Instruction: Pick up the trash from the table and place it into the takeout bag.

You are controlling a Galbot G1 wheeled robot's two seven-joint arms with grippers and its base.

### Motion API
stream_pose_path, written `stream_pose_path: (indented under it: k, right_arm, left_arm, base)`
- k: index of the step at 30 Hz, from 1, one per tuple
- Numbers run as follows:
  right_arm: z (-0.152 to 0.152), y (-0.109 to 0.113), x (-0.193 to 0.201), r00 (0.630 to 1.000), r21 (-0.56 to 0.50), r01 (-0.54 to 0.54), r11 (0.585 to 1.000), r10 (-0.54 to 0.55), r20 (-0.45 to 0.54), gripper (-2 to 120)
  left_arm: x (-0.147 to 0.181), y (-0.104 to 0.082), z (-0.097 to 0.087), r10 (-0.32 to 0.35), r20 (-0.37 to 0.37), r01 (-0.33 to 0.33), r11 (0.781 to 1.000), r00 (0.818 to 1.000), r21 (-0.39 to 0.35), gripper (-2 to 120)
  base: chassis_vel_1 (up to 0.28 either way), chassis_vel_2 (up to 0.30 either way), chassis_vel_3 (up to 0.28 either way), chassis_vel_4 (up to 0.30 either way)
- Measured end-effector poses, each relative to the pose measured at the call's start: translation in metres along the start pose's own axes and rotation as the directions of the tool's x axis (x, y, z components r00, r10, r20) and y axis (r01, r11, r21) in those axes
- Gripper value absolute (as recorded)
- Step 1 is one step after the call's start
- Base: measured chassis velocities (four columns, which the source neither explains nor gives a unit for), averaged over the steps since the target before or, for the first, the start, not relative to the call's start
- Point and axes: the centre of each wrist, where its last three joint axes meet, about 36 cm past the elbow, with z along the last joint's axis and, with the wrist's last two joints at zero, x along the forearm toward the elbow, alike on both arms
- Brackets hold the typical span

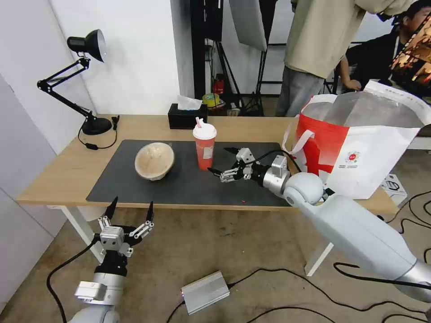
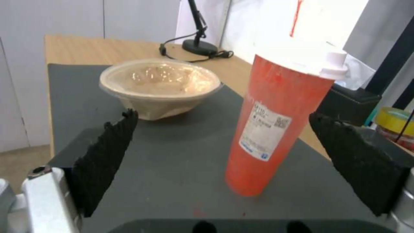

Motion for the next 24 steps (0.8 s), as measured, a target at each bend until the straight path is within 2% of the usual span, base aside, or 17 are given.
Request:
stream_pose_path:
  k: [24]
  right_arm:
    - [0.014,-0.004,-0.033,1.0,-0.052,-0.019,0.998,0.02,0.018,100]
  left_arm:
    - [-0.001,-0.001,0.006,0.008,-0.01,-0.008,1.0,1.0,0.005,100]
  base:
    - [0.0,0.0,0.0,0.0]
